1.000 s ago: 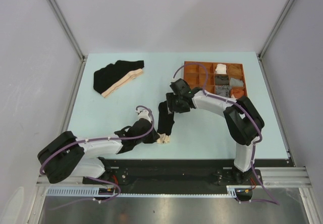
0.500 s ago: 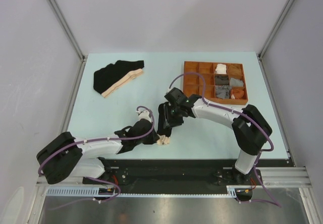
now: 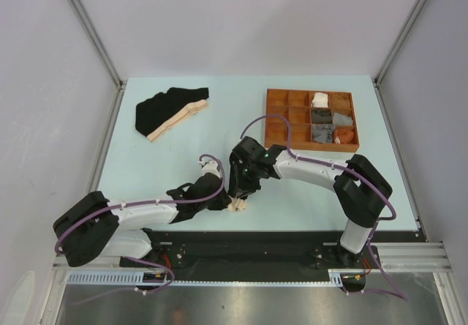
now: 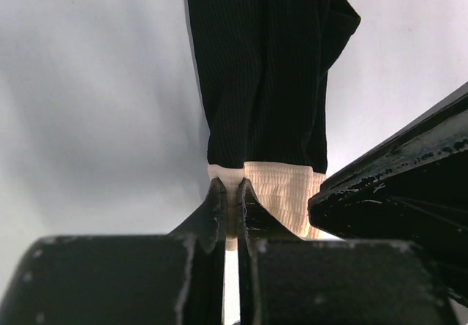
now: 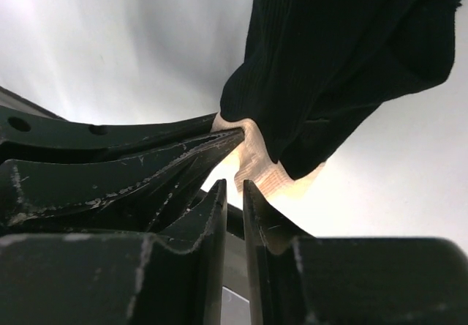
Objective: Roll the underwear
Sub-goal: Roll the underwear to the center of the board.
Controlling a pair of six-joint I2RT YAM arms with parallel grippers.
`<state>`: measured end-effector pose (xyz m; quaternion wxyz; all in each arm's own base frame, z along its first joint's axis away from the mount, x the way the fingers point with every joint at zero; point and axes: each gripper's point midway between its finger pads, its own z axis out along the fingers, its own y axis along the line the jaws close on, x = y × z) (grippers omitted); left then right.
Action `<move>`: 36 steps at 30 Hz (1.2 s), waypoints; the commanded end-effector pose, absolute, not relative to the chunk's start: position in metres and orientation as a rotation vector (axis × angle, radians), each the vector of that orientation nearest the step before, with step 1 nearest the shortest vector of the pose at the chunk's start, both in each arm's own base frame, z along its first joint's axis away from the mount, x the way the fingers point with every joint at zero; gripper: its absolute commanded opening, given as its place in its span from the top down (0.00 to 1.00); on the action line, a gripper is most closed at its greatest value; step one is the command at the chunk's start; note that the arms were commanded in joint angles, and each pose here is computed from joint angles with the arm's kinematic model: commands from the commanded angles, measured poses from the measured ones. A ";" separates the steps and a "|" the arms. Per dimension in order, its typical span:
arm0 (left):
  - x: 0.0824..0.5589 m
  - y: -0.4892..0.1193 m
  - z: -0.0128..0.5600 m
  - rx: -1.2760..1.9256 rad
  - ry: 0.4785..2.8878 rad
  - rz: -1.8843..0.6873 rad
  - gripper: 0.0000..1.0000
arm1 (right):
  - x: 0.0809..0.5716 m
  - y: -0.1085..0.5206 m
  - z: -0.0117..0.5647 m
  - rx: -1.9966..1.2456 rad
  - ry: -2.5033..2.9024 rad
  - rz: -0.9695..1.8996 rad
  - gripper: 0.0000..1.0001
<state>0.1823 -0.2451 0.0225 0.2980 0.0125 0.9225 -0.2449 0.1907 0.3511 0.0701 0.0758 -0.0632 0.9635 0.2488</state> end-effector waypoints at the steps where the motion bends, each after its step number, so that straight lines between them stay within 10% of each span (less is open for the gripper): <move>1: 0.177 -0.247 0.024 0.062 2.470 -0.635 1.00 | 0.187 0.344 0.073 -0.158 2.899 0.691 0.81; 23: 0.174 -0.243 0.030 0.058 2.459 -0.635 1.00 | 0.171 0.344 0.033 -0.166 2.979 0.569 0.66; 29: 0.172 -0.243 0.034 0.058 2.443 -0.666 1.00 | 0.175 0.337 0.025 -0.137 2.954 0.505 0.89; 36: 0.174 -0.236 0.049 0.014 2.407 -0.673 0.56 | 0.178 0.328 0.026 -0.101 2.927 0.467 1.00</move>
